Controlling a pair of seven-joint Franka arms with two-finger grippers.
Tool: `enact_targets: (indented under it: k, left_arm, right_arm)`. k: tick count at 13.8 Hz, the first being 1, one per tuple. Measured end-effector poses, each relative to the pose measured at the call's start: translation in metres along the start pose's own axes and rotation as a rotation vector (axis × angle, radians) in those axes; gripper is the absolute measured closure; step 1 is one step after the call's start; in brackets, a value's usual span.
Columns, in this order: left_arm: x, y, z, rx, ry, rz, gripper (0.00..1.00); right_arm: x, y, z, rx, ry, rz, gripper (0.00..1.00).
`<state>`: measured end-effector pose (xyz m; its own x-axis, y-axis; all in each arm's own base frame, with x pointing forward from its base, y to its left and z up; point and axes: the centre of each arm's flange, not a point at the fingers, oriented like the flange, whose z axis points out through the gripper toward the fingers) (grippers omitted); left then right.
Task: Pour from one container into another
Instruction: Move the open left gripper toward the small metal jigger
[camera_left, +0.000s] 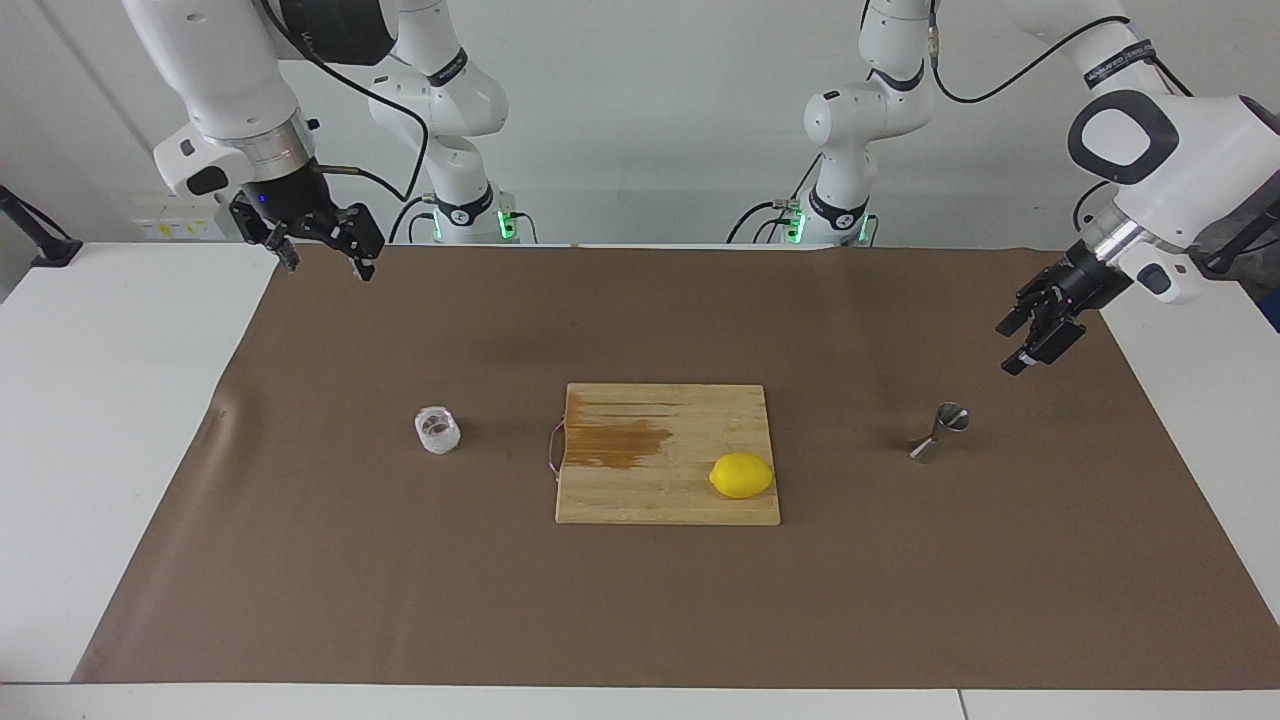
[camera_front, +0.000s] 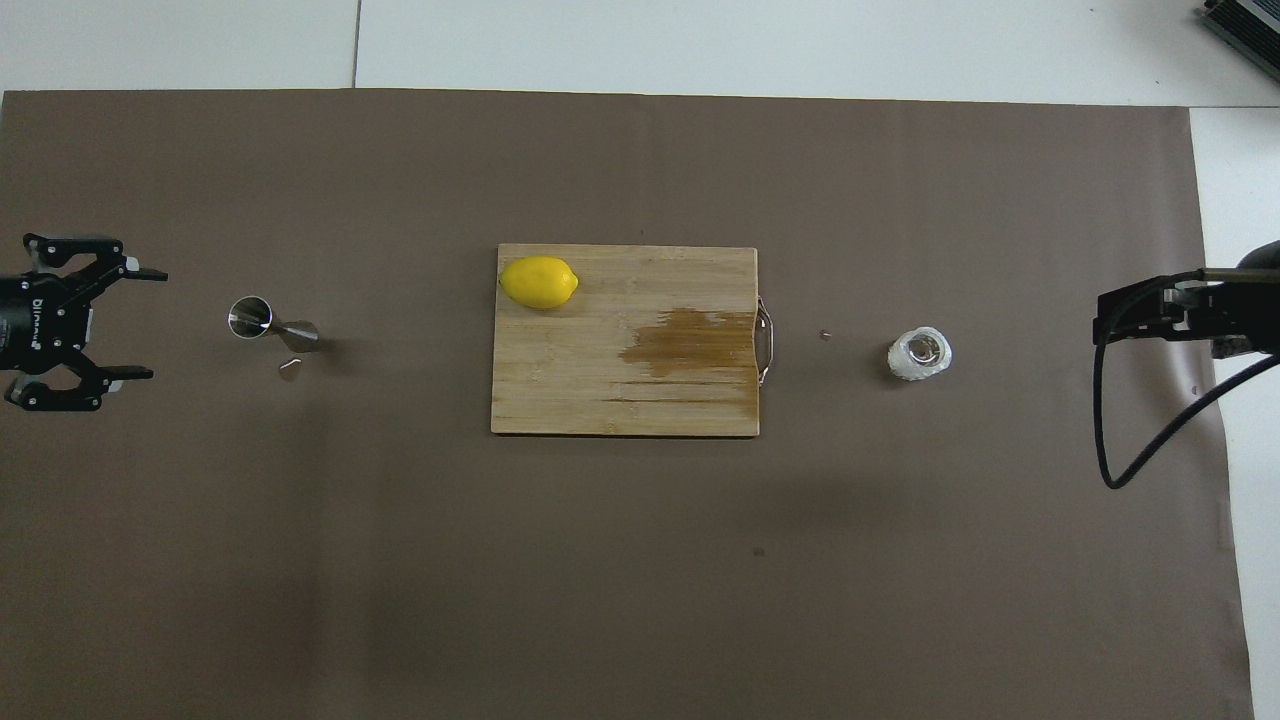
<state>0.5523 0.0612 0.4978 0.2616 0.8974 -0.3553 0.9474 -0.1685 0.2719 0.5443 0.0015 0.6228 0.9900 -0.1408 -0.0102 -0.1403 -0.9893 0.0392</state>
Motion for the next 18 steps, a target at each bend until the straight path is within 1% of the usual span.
enact_targets:
  k: [2,4,6,8,10,12,14,18]
  left_arm:
    - [0.005,-0.003,0.012,-0.044,-0.042,-0.246,0.0]
    - [0.013,-0.013,0.032,-0.075,-0.097,-0.428,0.0]
    - [0.032,-0.029,0.045,-0.12,-0.144,-0.574,0.0]
    - [0.047,-0.042,0.052,-0.16,-0.166,-0.705,0.0]
    - [0.054,-0.052,0.065,-0.219,-0.197,-0.833,0.0]
    - [0.049,-0.06,0.082,-0.251,-0.216,-0.901,0.0]
    - [0.044,-0.065,0.094,-0.264,-0.228,-0.944,0.0]
    - [0.046,-0.07,0.099,-0.299,-0.264,-1.019,0.0]
  right_arm:
    - [0.0,0.0,0.0,0.0,0.0,0.0,0.0]
    - [0.0,0.0,0.0,0.0,0.0,0.0,0.0]
    - [0.0,0.0,0.0,0.0,0.0,0.0,0.0]
    - [0.0,0.0,0.0,0.0,0.0,0.0,0.0]
    - [0.0,0.0,0.0,0.0,0.0,0.0,0.0]
    - [0.0,0.0,0.0,0.0,0.0,0.0,0.0]
    - [0.0,0.0,0.0,0.0,0.0,0.0,0.0]
    - [0.0,0.0,0.0,0.0,0.0,0.0,0.0]
